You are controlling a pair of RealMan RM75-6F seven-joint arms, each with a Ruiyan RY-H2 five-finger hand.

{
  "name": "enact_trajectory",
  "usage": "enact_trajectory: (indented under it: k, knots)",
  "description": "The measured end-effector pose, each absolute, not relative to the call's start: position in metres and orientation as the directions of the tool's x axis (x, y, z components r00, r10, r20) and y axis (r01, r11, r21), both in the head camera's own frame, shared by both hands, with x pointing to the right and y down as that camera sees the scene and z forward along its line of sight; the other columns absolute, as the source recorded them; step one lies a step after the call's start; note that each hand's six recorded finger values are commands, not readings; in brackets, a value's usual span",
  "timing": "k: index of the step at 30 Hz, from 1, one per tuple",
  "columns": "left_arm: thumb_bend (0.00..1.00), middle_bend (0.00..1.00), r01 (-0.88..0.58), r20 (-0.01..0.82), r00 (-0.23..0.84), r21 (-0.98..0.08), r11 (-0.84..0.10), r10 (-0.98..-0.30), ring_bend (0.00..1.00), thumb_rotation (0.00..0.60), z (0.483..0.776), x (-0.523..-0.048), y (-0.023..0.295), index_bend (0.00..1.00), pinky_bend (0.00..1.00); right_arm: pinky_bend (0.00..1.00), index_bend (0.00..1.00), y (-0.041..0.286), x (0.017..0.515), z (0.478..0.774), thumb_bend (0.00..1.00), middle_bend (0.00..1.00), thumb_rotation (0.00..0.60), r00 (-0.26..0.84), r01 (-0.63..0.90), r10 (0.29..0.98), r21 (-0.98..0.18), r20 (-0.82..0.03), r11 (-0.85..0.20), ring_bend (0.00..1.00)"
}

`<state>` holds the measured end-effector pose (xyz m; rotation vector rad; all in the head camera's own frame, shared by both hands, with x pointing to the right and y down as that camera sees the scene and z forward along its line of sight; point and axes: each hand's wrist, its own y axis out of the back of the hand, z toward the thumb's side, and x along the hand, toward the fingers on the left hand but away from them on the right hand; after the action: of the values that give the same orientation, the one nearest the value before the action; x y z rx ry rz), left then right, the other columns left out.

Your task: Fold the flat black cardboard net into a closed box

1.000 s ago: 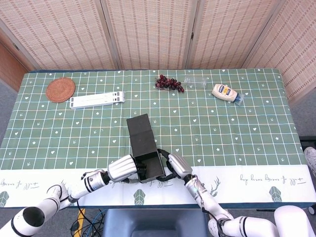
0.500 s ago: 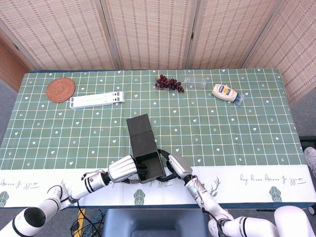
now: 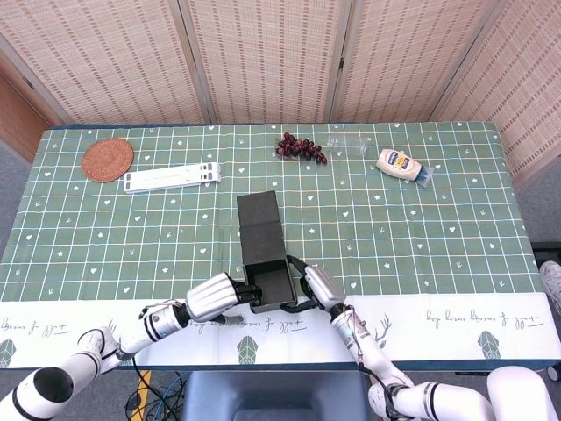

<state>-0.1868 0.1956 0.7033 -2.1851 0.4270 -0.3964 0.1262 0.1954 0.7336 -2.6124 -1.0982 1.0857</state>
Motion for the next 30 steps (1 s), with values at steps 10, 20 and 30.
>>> enact_trajectory:
  k: [10, 20, 30]
  knots:
    - [0.13, 0.27, -0.193, 0.129, 0.868, -0.803, -0.564, -0.480, 0.57, 0.600, 0.697, -0.197, 0.187, 0.29, 0.93, 1.00, 0.29, 0.183, 0.136, 0.740, 0.52, 0.41, 0.600, 0.432, 0.621, 0.688, -0.361, -0.582, -0.696, 0.85]
    - [0.13, 0.24, -0.316, 0.116, 0.793, -0.762, -0.566, -0.599, 0.57, 0.600, 0.687, -0.216, 0.169, 0.25, 0.93, 1.00, 0.15, 0.169, 0.132, 0.745, 0.52, 0.34, 0.600, 0.400, 0.660, 0.706, -0.351, -0.584, -0.664, 0.85]
    - [0.13, 0.22, -0.425, 0.161, 0.697, -0.692, -0.584, -0.699, 0.57, 0.600, 0.683, -0.238, 0.158, 0.23, 0.93, 1.00, 0.00, 0.173, 0.106, 0.748, 0.46, 0.15, 0.600, 0.438, 0.649, 0.674, -0.309, -0.595, -0.695, 0.75]
